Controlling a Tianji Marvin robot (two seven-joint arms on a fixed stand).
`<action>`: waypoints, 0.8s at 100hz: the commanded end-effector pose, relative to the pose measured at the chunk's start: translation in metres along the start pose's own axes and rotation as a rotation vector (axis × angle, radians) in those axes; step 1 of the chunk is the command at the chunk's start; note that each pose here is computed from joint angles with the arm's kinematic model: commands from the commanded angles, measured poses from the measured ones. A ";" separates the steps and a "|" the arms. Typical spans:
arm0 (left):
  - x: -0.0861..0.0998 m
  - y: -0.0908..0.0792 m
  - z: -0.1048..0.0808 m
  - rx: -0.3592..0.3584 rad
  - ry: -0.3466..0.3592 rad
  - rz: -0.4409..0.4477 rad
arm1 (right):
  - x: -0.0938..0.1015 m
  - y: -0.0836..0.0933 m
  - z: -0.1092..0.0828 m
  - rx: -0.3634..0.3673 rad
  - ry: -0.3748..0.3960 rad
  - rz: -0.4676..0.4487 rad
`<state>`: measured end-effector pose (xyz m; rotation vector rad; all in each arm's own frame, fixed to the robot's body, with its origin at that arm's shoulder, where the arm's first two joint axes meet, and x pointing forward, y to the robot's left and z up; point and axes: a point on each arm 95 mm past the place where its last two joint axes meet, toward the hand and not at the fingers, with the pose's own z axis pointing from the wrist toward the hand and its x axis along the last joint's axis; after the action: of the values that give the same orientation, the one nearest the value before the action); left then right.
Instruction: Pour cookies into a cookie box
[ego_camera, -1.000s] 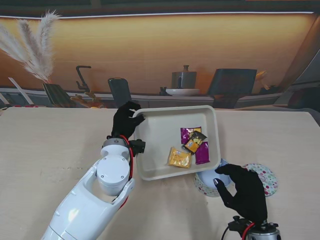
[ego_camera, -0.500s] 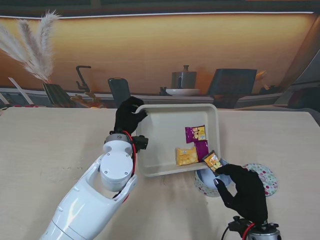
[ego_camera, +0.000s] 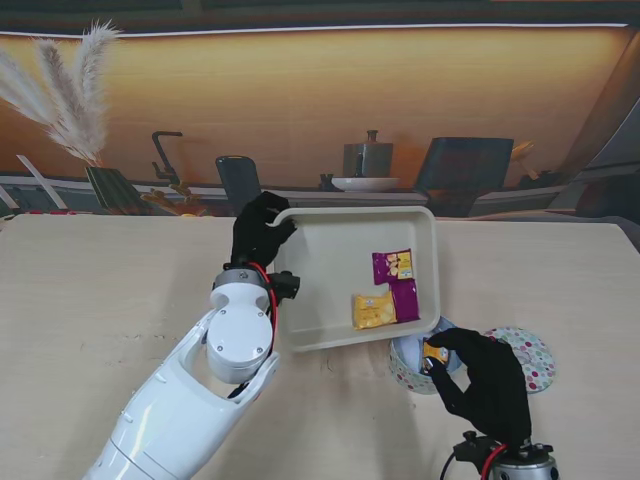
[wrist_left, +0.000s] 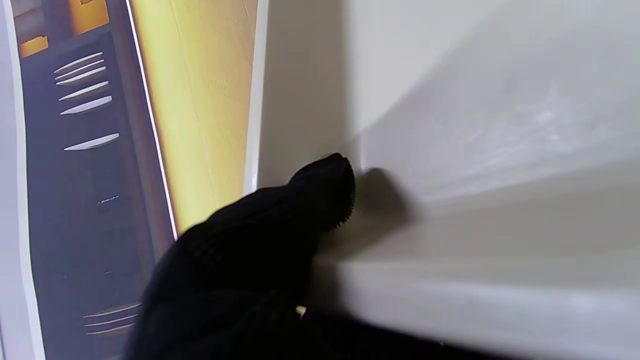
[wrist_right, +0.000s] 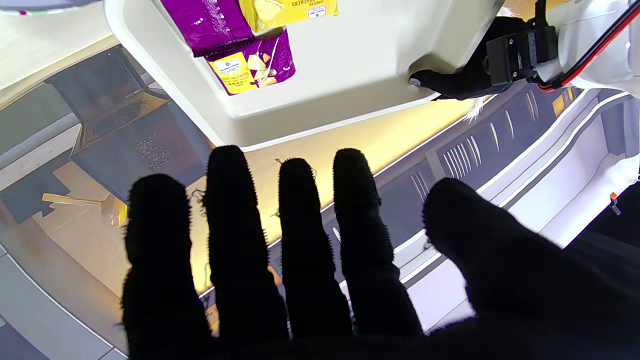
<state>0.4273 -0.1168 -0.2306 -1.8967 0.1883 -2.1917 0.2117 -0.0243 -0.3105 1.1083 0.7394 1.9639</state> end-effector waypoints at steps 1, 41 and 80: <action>0.012 0.005 0.000 -0.001 0.030 -0.037 | 0.002 -0.002 -0.001 0.012 -0.003 0.006; 0.019 0.004 -0.005 -0.010 0.082 -0.012 | 0.002 -0.001 -0.001 0.009 0.000 0.005; 0.006 0.013 -0.001 -0.012 0.060 -0.015 | 0.001 0.000 -0.002 0.006 -0.006 0.002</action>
<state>0.4275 -0.1258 -0.2351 -1.8497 0.1771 -2.2308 0.2114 -0.0252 -0.3103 1.1050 0.7359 1.9620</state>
